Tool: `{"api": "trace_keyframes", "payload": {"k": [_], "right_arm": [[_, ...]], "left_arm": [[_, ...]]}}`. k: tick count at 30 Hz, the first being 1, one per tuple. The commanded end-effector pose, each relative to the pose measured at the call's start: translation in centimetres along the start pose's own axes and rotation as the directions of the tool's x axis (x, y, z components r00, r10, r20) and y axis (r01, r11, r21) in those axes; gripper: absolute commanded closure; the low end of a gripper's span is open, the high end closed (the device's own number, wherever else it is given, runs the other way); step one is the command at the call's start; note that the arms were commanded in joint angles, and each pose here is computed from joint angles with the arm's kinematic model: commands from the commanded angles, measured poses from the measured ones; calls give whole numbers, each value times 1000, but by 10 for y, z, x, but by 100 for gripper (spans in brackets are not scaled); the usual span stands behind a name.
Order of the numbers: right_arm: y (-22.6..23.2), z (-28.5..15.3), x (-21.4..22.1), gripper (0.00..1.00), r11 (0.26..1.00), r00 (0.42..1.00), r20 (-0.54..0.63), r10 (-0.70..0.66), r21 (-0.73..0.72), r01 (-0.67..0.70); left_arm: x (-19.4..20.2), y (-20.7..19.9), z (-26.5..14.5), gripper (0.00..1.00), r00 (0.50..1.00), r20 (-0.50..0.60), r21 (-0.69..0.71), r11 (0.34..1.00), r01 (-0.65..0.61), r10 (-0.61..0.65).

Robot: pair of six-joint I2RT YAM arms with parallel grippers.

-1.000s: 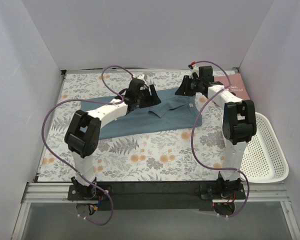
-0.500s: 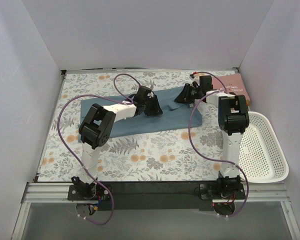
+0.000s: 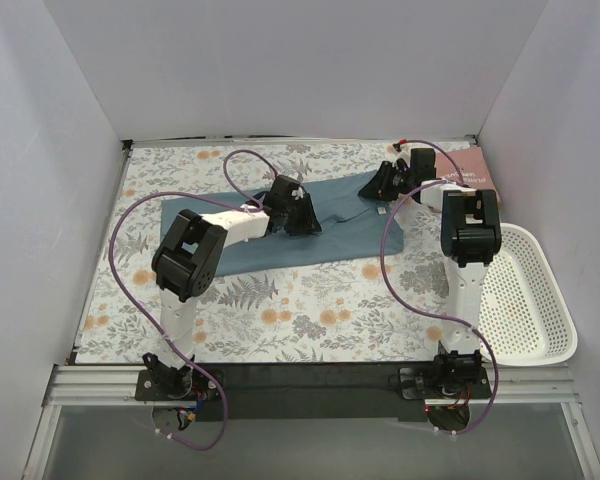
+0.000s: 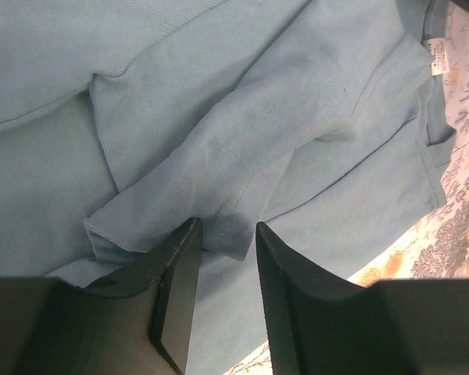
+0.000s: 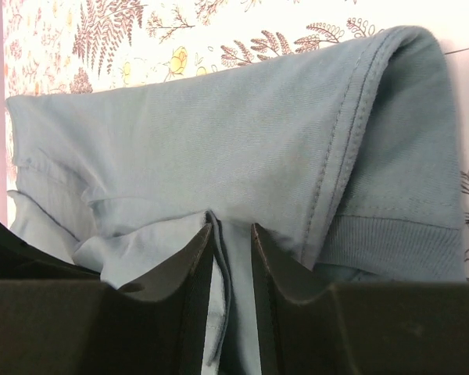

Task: Fold and stack the t-shirts
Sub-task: Fold the tshirt

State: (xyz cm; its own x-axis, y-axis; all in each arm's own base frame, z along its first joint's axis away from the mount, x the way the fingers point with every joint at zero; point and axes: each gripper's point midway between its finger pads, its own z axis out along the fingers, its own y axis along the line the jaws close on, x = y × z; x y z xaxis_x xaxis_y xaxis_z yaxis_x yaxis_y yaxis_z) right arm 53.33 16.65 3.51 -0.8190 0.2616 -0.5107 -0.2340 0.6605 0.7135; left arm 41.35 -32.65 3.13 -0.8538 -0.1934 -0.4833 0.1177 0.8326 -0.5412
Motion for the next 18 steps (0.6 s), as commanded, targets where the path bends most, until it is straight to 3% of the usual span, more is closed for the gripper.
{"api": "trace_keyframes", "payload": {"k": [1, 5, 9, 18], "right_arm": [[29, -17, -30, 68, 996, 993, 75, -86, -21, 88], [56, -35, -30, 68, 992, 988, 95, -123, -29, 126], [50, -49, -23, 67, 992, 986, 119, -120, 55, 114], [49, -53, 16, 67, 999, 998, 52, -33, 38, 31]], "left_arm": [[8, 24, -19, 65, 998, -59, -126, 991, -39, 32], [-12, 6, -24, 55, 999, -21, -99, 995, -31, 29], [-22, -9, -37, 39, 1000, 10, -69, 997, 26, -26], [-18, -4, -61, 37, 957, 102, -123, 952, 281, -270]]}}
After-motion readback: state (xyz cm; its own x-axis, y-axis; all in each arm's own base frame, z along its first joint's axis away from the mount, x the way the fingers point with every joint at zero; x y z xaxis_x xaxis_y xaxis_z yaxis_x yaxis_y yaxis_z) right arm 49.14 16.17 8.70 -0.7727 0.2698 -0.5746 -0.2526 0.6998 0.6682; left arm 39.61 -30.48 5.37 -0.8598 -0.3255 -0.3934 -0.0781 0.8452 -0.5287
